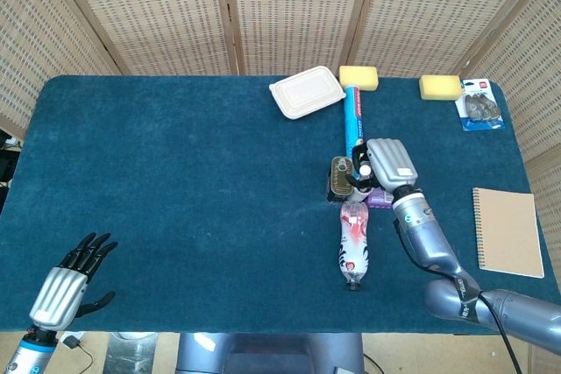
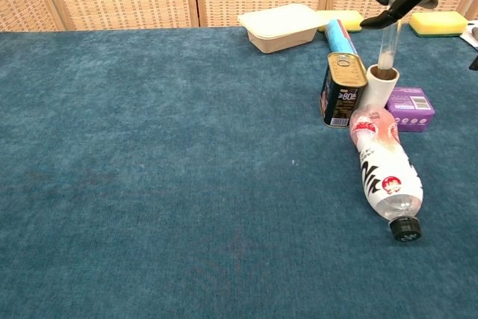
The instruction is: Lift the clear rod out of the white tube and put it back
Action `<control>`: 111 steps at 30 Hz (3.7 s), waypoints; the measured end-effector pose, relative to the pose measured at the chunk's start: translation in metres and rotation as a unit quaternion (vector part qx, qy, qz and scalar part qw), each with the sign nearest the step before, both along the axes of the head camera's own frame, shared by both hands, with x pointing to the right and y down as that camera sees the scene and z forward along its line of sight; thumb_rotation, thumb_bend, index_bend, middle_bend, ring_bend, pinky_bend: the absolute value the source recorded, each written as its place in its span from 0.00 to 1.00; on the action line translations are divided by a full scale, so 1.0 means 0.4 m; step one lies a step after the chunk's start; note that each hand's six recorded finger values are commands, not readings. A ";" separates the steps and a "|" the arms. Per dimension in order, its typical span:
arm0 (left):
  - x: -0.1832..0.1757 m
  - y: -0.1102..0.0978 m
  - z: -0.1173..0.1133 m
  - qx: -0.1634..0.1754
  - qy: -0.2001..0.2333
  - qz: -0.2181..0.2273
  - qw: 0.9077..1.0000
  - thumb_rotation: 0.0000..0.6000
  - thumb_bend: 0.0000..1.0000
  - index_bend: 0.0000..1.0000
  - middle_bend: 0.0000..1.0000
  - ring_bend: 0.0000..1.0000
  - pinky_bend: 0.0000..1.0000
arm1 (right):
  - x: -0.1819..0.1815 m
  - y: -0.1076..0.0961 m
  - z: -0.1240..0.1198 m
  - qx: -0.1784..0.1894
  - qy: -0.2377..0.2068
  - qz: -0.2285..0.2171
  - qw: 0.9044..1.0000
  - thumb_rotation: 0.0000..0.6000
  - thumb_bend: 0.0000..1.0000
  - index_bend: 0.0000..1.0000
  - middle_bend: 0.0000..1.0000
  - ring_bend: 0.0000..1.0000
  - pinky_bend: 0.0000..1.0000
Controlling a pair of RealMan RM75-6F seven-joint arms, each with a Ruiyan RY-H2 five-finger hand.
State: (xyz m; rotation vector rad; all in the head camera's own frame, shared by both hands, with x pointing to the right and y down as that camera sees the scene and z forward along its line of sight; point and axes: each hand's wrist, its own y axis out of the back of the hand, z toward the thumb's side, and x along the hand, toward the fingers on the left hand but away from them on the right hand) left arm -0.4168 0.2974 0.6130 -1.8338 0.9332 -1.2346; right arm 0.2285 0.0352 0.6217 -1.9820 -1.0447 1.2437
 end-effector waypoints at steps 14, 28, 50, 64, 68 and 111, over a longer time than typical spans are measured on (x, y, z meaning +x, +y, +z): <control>0.004 0.001 0.007 -0.005 -0.001 0.003 1.000 1.00 0.16 0.10 0.10 0.04 0.22 | -0.021 0.005 0.044 -0.014 0.003 -0.005 1.000 1.00 0.31 0.82 0.96 0.93 0.83; 0.003 0.000 0.011 -0.009 -0.003 0.004 1.000 1.00 0.16 0.10 0.10 0.04 0.22 | -0.045 0.001 0.070 -0.024 -0.005 -0.007 1.000 1.00 0.31 0.82 0.96 0.93 0.83; 0.006 0.002 0.014 -0.013 -0.004 0.006 1.000 1.00 0.16 0.10 0.10 0.04 0.22 | -0.011 -0.019 0.085 -0.020 0.001 -0.004 1.000 1.00 0.27 0.82 0.92 0.87 0.77; 0.007 0.003 0.013 -0.012 -0.005 0.006 1.000 1.00 0.16 0.10 0.10 0.04 0.22 | 0.015 -0.018 0.097 -0.024 0.005 -0.002 1.000 1.00 0.26 0.81 0.89 0.85 0.74; 0.006 0.003 0.013 -0.012 -0.005 0.006 1.000 1.00 0.16 0.10 0.10 0.04 0.22 | 0.020 -0.015 0.103 -0.024 0.011 -0.004 1.000 1.00 0.26 0.81 0.89 0.84 0.73; 0.010 0.006 0.009 -0.011 -0.002 0.009 1.000 1.00 0.16 0.10 0.10 0.04 0.22 | 0.035 -0.012 0.077 -0.015 0.002 -0.017 1.000 1.00 0.26 0.50 0.49 0.45 0.47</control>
